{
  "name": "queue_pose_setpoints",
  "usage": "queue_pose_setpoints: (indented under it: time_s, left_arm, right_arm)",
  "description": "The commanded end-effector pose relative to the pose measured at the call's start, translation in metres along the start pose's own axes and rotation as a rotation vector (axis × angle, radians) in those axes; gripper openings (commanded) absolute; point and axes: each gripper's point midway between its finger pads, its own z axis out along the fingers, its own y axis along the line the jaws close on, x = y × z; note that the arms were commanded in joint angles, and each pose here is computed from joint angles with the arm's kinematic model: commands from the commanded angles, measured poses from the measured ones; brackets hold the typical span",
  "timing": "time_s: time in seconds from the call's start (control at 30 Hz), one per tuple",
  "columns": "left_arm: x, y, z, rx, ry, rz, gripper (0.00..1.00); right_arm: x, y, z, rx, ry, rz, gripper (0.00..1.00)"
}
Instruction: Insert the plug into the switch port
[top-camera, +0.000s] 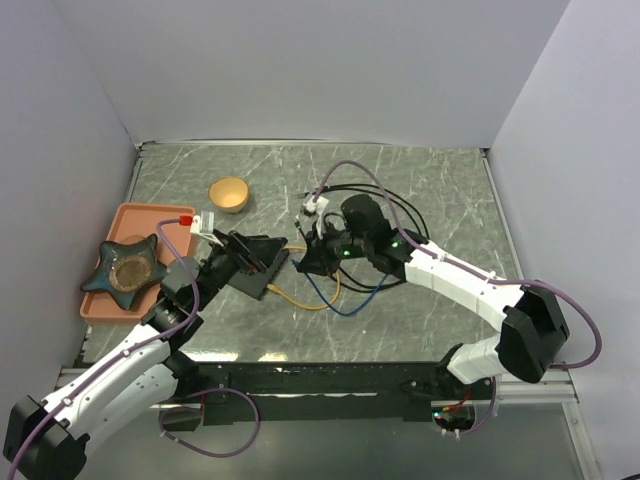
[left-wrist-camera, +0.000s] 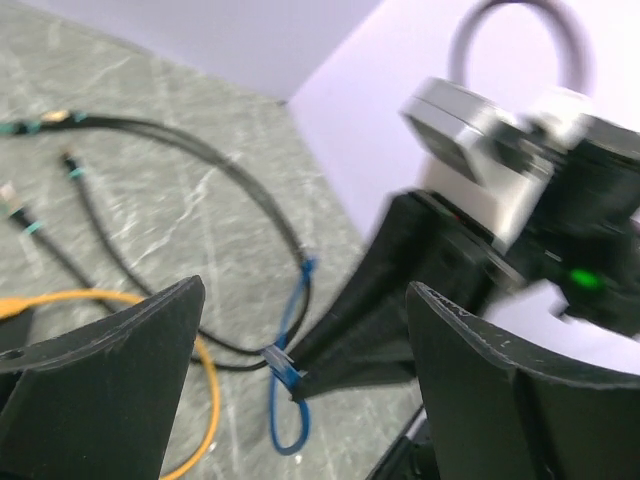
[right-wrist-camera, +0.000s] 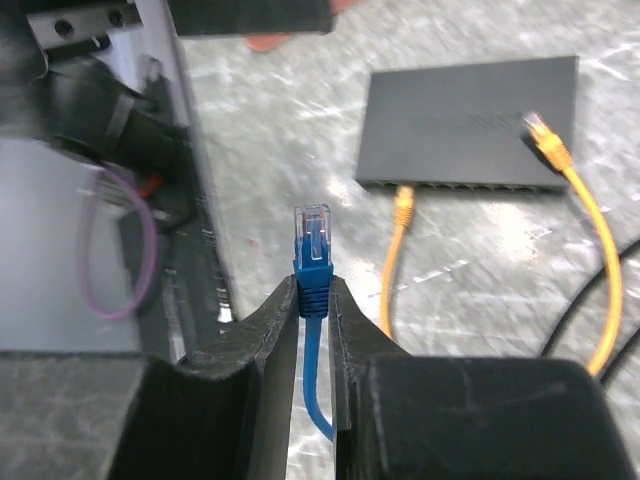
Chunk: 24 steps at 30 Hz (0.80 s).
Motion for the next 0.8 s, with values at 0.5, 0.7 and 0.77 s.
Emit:
queue_pose_setpoints:
  time_s: [0.5, 0.7, 0.77]
  left_arm:
    - [-0.011, 0.031, 0.001, -0.209, -0.031, 0.011, 0.89]
    - [-0.010, 0.035, 0.001, -0.221, -0.031, 0.017, 0.89]
    - [-0.011, 0.035, 0.001, -0.222, -0.032, 0.020, 0.89]
  right_arm:
    - [-0.019, 0.001, -0.018, 0.569, -0.085, -0.465, 0.00]
    - [-0.022, 0.012, -0.023, 0.596, -0.139, -0.525, 0.00]
    - [-0.021, 0.011, -0.022, 0.604, -0.128, -0.527, 0.00]
